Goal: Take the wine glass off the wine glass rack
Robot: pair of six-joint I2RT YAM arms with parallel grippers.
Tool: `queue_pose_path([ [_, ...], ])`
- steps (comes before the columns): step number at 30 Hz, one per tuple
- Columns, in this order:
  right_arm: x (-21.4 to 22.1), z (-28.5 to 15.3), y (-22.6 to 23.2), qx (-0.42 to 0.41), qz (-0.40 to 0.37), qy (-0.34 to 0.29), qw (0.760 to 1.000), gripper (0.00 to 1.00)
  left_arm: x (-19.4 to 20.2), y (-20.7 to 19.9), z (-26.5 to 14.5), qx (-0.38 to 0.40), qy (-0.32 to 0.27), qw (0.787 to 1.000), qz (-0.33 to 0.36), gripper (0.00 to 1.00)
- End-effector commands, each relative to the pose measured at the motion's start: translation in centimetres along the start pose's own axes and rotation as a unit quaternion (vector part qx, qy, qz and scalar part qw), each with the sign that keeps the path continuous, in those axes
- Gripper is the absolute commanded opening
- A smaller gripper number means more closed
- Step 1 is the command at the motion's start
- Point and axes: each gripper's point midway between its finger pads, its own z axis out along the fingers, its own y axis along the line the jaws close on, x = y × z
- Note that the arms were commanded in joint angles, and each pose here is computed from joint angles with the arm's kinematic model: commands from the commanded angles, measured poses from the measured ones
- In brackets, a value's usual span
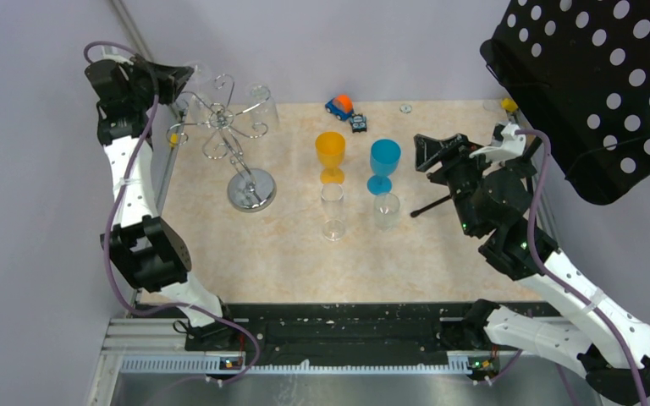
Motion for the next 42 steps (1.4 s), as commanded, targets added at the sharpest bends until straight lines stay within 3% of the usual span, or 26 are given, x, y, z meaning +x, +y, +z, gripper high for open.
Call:
queue_pose_path([
  [1, -1.2, -0.3, 0.6, -0.011, 0.012, -0.014, 1.0, 0.56, -3.5, -7.7, -2.1, 0.1, -0.078, 0.989, 0.079, 0.0],
  [10, -1.4, -0.7, 0.1, -0.006, 0.011, -0.018, 1.0, 0.56, -4.1, -12.3, -3.1, 0.217, -0.098, 0.963, 0.125, 0.0],
  [14, -1.3, -0.7, 0.3, -0.013, 0.01, -0.016, 1.0, 0.58, -3.5, -15.4, -5.1, 0.286, -0.101, 0.942, 0.141, 0.0],
  [19, -1.1, -0.6, 0.9, -0.031, 0.01, -0.015, 0.999, 0.64, -2.3, -18.8, -7.9, 0.345, -0.083, 0.927, 0.12, 0.0],
  [25, -0.4, -0.5, 2.9, -0.08, 0.006, 0.002, 0.997, 0.76, 0.7, -23.3, -11.7, 0.415, -0.029, 0.907, 0.055, 0.0],
  [31, -0.5, -0.5, 7.7, -0.182, 0.001, 0.021, 0.983, 0.84, 3.9, -27.6, -14.9, 0.473, 0.036, 0.88, -0.038, 0.0],
  [38, -0.9, -0.4, 14.1, -0.301, 0.036, 0.043, 0.952, 0.89, 7.7, -30.7, -17.5, 0.516, 0.122, 0.831, -0.166, 0.0],
  [42, -3.4, 0.9, 15.9, -0.354, 0.118, 0.042, 0.927, 0.89, 9.1, -32.2, -19.6, 0.538, 0.143, 0.807, -0.196, 0.0],
])
